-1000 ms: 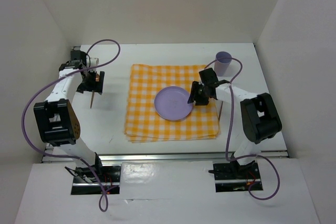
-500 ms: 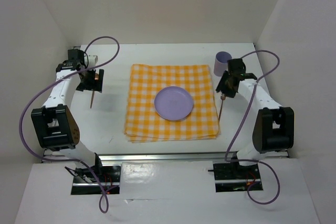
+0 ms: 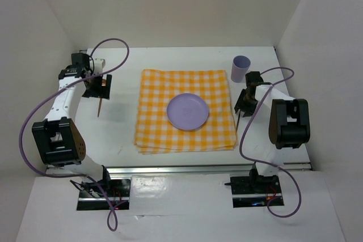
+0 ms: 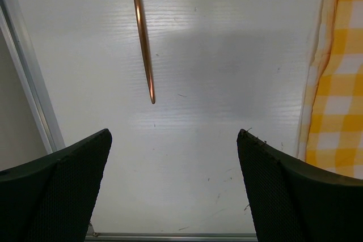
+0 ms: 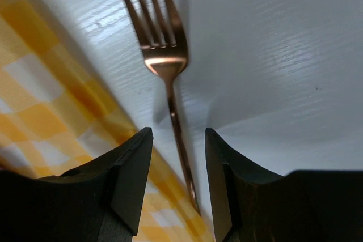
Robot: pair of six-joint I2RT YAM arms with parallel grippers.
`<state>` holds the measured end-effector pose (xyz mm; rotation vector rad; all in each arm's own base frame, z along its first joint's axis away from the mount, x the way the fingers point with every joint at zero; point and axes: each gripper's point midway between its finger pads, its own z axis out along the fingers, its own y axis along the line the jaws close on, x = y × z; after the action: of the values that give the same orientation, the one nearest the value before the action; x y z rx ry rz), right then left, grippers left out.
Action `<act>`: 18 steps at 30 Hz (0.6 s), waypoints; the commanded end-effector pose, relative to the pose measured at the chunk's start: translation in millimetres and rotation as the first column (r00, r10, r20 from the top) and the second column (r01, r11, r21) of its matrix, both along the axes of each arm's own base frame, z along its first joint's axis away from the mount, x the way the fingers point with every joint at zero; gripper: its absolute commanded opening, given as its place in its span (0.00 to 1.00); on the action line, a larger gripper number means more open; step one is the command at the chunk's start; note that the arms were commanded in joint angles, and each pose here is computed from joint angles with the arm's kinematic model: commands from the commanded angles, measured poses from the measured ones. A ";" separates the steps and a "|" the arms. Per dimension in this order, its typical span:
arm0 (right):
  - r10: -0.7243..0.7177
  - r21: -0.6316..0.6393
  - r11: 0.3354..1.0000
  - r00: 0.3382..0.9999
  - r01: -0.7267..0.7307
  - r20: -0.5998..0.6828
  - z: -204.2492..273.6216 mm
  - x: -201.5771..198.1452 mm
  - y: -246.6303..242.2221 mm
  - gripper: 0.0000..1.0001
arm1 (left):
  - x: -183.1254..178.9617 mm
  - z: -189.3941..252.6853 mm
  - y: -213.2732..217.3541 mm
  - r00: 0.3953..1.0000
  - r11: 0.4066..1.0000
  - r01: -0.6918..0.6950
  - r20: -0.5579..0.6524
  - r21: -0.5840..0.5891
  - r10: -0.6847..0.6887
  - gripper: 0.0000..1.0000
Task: Set the dinner table for one person
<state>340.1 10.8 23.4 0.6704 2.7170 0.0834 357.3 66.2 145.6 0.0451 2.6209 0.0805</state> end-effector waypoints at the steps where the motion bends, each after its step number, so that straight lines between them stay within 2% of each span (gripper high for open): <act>1: -0.015 -0.073 0.997 1.000 0.013 -0.026 -7.8 2.1 -14.6 0.50 | -4.9 10.8 -3.1 0.999 1.000 0.015 0.030 -0.010 -0.014 0.97; 4: -0.008 -0.053 0.999 1.000 0.008 -0.007 -11.4 4.5 -10.9 0.44 | -5.4 16.2 -3.2 0.999 1.000 0.015 0.039 -0.008 -0.014 0.97; 6: 0.016 -0.023 1.000 1.000 -0.016 0.014 -13.5 11.4 -5.0 0.36 | -5.4 16.2 -3.2 0.999 1.000 0.015 0.039 -0.008 -0.014 0.97; 10: -0.015 -0.011 1.000 1.000 0.015 0.016 -20.5 13.5 -3.7 0.04 | -7.4 17.6 -5.5 0.999 1.000 0.020 0.032 -0.019 -0.020 0.97; 11: -0.029 -0.016 0.999 0.999 0.029 0.016 -20.5 13.7 -4.9 0.00 | -7.4 17.7 -5.5 0.999 1.000 0.020 0.032 -0.019 -0.020 0.97; 16: -0.074 -0.079 0.994 0.994 0.081 0.086 14.9 7.5 -18.1 0.00 | -11.8 42.5 -18.4 0.993 0.995 0.089 0.080 -0.055 -0.084 0.95; 18: -0.076 -0.102 0.990 0.984 0.093 0.162 47.5 8.4 -20.6 0.00 | -14.2 59.7 -37.5 0.979 0.976 0.180 0.117 -0.122 -0.166 0.95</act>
<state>341.5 1.9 22.2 0.7046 2.6728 0.0208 341.8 49.5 158.6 0.1060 2.6279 -0.0261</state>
